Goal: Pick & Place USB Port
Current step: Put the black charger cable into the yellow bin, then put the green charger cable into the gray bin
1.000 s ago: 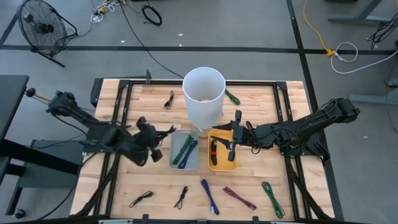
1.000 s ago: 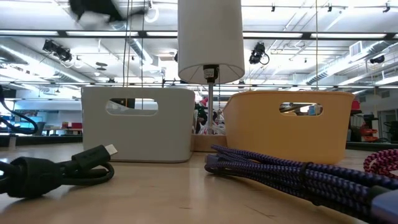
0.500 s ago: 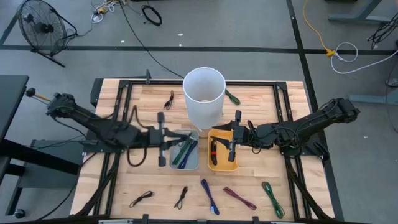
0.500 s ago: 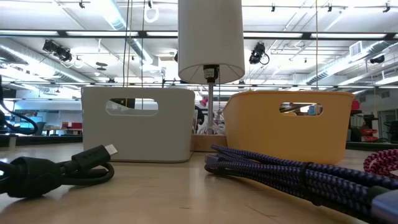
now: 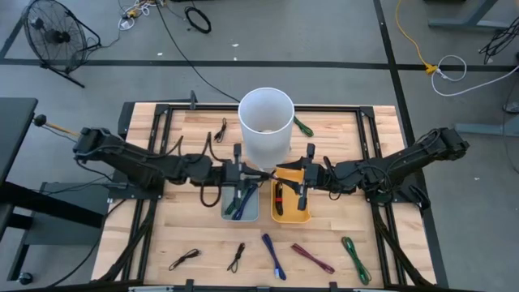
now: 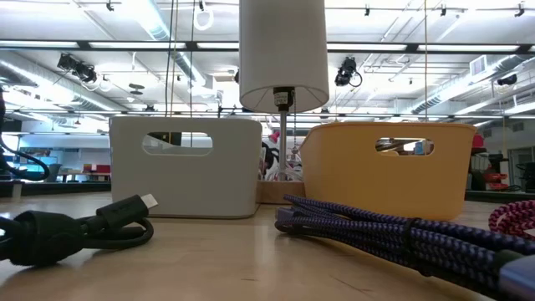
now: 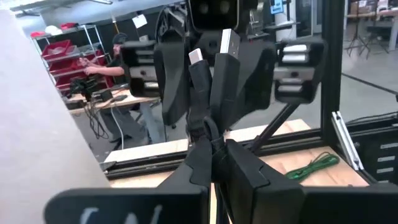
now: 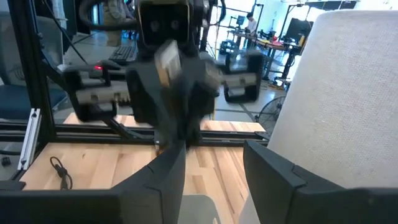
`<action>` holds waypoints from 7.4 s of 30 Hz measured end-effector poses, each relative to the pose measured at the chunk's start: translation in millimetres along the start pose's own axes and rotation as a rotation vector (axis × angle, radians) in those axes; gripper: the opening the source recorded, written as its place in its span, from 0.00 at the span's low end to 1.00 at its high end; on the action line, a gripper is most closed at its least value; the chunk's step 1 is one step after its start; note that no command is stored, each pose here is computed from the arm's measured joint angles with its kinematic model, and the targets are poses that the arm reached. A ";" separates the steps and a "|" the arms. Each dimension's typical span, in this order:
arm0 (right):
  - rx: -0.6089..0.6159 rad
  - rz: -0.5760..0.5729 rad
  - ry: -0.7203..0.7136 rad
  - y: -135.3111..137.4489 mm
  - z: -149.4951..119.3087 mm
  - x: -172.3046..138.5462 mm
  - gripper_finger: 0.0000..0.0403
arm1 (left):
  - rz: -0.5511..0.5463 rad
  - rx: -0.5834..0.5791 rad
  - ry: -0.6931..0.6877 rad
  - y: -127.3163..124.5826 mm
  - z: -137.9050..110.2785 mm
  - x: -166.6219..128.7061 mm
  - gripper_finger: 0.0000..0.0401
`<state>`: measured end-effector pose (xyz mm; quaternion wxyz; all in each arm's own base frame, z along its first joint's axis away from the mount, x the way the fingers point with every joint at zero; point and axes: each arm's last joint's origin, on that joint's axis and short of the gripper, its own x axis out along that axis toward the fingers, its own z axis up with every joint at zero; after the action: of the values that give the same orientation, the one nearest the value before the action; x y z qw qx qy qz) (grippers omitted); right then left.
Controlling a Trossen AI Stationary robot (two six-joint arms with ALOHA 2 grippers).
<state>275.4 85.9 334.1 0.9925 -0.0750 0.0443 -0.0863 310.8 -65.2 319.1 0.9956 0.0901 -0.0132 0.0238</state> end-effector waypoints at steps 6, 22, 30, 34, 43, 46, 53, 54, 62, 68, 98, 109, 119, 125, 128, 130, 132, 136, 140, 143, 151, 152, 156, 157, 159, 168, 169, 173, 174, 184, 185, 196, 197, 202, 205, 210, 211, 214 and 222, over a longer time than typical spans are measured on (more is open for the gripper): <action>0.004 0.024 -0.012 0.6 1.1 0.0 0.40 | 0.001 -0.004 -0.011 -1.7 -5.4 6.5 0.06; -0.047 0.071 -0.051 2.8 3.1 2.2 0.05 | -0.004 -0.026 -0.018 -1.5 -6.0 8.0 0.07; -0.044 0.060 -0.052 2.2 3.3 2.4 0.01 | 0.003 -0.025 -0.018 -1.4 -5.9 7.9 0.22; -0.048 0.027 -0.031 2.6 1.6 1.7 0.00 | 0.018 0.004 0.001 -2.1 -5.2 5.5 0.27; 0.034 -0.001 0.101 2.7 -7.8 -7.7 0.00 | 0.198 0.157 0.135 -9.3 7.4 -21.8 0.28; 0.132 -0.029 0.216 1.4 -19.7 -10.7 0.00 | 0.231 0.167 0.155 -11.3 13.6 -32.7 0.29; 0.350 -0.080 0.449 8.6 -58.5 -14.0 0.00 | 0.260 0.190 0.198 -14.7 20.4 -50.0 0.29; 0.379 -0.077 0.465 10.5 -65.5 -14.5 0.00 | 0.272 0.195 0.205 -14.7 20.7 -51.7 0.29; 0.554 -0.094 0.571 19.8 -127.9 -28.9 0.00 | 0.355 0.217 0.238 -18.7 20.5 -56.7 0.29; 0.581 -0.109 0.595 17.9 -142.8 -33.2 0.04 | 0.356 0.224 0.247 -18.6 19.6 -56.9 0.29; 0.235 -0.551 0.422 -63.9 -120.3 -36.3 0.36 | 0.350 0.241 0.271 -18.9 16.7 -57.1 0.29; 0.329 -0.685 0.532 -153.2 -136.3 -28.0 0.42 | 0.352 0.240 0.271 -18.4 16.7 -56.9 0.29; 0.432 -0.699 0.517 -206.3 -160.9 -14.5 0.54 | 0.353 0.239 0.269 -18.2 16.9 -56.7 0.29; 0.508 -0.657 0.541 -220.9 -188.4 0.7 0.57 | 0.353 0.238 0.269 -18.2 16.9 -56.7 0.29; 0.493 -0.642 0.583 -222.0 -201.7 7.0 0.57 | 0.353 0.238 0.269 -18.2 16.9 -56.7 0.29; 0.492 -0.643 0.612 -222.3 -210.2 9.7 0.57 | 0.353 0.238 0.269 -18.2 16.9 -56.7 0.29; 0.495 -0.646 0.644 -222.6 -218.3 11.4 0.57 | 0.353 0.238 0.269 -18.2 16.9 -56.7 0.29; 0.500 -0.649 0.704 -222.1 -233.5 14.3 0.57 | 0.353 0.232 0.268 -18.3 16.9 -56.7 0.29; 0.496 -0.662 0.750 -221.1 -246.5 16.8 0.57 | 0.353 0.232 0.268 -18.3 16.9 -56.7 0.29; 0.479 -0.693 0.785 -220.8 -255.1 17.5 0.57 | 0.353 0.232 0.268 -18.3 16.9 -56.7 0.29; 0.447 -0.706 0.802 -219.6 -255.9 17.3 0.54 | 0.354 0.222 0.266 -18.3 16.9 -56.7 0.29; 0.448 -0.705 0.808 -219.4 -256.2 16.9 0.53 | 0.355 0.217 0.265 -18.3 16.8 -56.7 0.29; 0.460 -0.682 0.850 -217.2 -258.7 14.6 0.49 | 0.354 0.217 0.269 -18.3 16.3 -56.8 0.29; 0.466 -0.672 0.866 -216.3 -260.1 13.9 0.49 | 0.354 0.217 0.269 -18.3 16.3 -56.8 0.29; 0.469 -0.661 0.877 -215.7 -261.4 14.0 0.48 | 0.354 0.217 0.269 -18.3 16.3 -56.8 0.29; 0.486 -0.654 0.883 -214.8 -263.2 14.6 0.08 | 0.353 0.219 0.271 -18.4 16.0 -56.8 0.29; 0.482 -0.655 0.878 -215.2 -262.9 14.9 0.06 | 0.353 0.219 0.272 -18.4 16.0 -56.8 0.29; 0.486 -0.639 0.881 -216.0 -257.9 15.2 0.03 | 0.353 0.221 0.274 -18.4 15.7 -56.9 0.29; 0.487 -0.629 0.883 -216.0 -254.8 14.7 0.02 | 0.352 0.223 0.276 -18.4 15.5 -56.9 0.29; 0.410 -0.657 0.673 -206.1 -165.3 -0.4 0.02 | 0.353 0.217 0.275 -18.3 15.5 -56.9 0.29; 0.398 -0.671 0.639 -203.4 -154.7 -5.8 0.02 | 0.354 0.211 0.274 -18.3 15.5 -56.9 0.29; 0.408 -0.638 0.395 -153.1 -82.5 -71.0 0.02 | 0.353 0.206 0.283 -18.5 14.3 -57.2 0.29; 0.413 -0.626 0.389 -147.9 -80.2 -75.6 0.02 | 0.353 0.206 0.282 -18.5 14.3 -57.2 0.29; 0.417 -0.543 0.345 -125.1 -70.0 -93.0 0.02 | 0.353 0.206 0.283 -18.5 14.2 -57.2 0.29; 0.403 -0.479 0.309 -112.5 -64.0 -99.9 0.02 | 0.353 0.206 0.283 -18.5 14.3 -57.2 0.29; 0.396 -0.409 0.263 -96.6 -57.5 -109.6 0.02 | 0.353 0.206 0.283 -18.5 14.3 -57.2 0.29; 0.390 -0.403 0.258 -93.5 -56.8 -110.7 0.02 | 0.353 0.206 0.282 -18.5 14.3 -57.2 0.29; 0.378 -0.370 0.238 -84.4 -54.3 -114.9 0.02 | 0.353 0.206 0.283 -18.5 14.3 -57.2 0.29; 0.368 -0.202 0.186 -57.0 -46.1 -125.3 0.02 | 0.354 0.206 0.283 -18.4 14.3 -57.2 0.29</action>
<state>138.5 46.2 307.1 0.9674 0.1114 0.1114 -0.1982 254.3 -88.5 328.0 0.9534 0.1832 0.1132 0.2112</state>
